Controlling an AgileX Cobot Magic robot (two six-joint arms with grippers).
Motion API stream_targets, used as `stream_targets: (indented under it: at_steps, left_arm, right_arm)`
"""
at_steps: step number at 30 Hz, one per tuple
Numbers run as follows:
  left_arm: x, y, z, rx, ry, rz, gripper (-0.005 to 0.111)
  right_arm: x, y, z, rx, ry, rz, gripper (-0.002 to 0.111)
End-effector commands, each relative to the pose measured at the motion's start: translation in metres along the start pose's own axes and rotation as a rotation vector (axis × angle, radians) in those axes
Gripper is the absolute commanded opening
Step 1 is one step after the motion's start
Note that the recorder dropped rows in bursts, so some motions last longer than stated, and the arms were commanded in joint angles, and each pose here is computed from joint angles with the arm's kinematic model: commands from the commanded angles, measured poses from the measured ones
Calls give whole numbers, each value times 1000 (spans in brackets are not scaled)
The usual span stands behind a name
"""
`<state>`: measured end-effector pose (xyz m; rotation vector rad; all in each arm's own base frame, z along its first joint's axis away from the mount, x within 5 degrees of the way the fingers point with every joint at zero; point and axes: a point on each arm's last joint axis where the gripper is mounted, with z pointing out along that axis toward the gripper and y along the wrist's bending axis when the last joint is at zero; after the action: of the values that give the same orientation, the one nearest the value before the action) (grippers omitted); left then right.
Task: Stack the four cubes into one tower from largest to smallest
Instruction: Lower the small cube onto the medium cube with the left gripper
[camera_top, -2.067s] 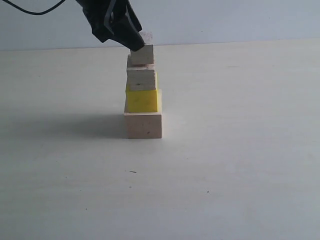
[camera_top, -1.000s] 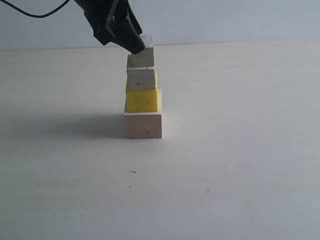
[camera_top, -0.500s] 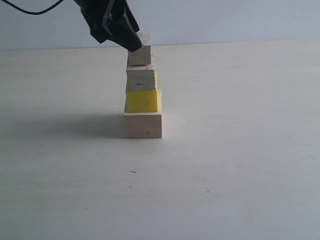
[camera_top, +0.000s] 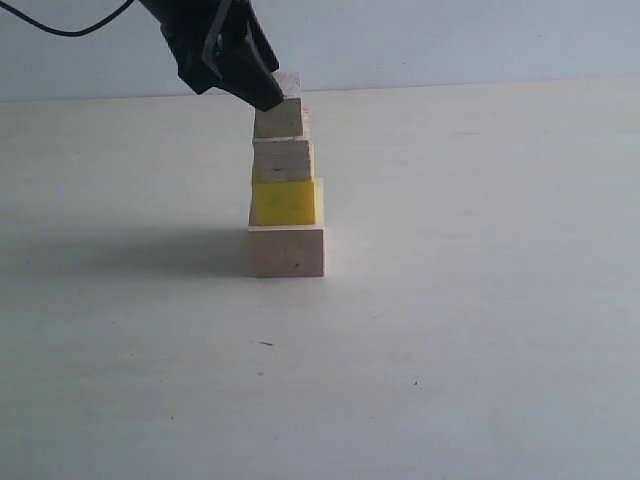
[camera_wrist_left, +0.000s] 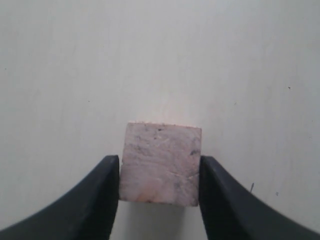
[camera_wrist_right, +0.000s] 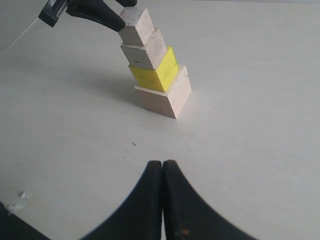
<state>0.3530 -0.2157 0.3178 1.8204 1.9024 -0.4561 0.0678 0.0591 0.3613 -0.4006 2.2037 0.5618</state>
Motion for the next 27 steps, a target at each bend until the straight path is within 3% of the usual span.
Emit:
stream_targets:
  at_steps: [1, 7, 14, 27]
  left_arm:
    - [-2, -3, -1, 4, -10, 6, 0]
    - [-2, -3, -1, 4, -10, 6, 1]
    - [-2, -3, -1, 3, -9, 7, 38]
    - [-2, -3, -1, 2, -8, 5, 67]
  right_arm:
    - [1, -1, 0, -1, -9, -13, 0]
    - [1, -1, 0, -1, -9, -13, 0]
    - [1, -1, 0, -1, -9, -13, 0]
    - [1, -1, 0, -1, -9, -16, 0]
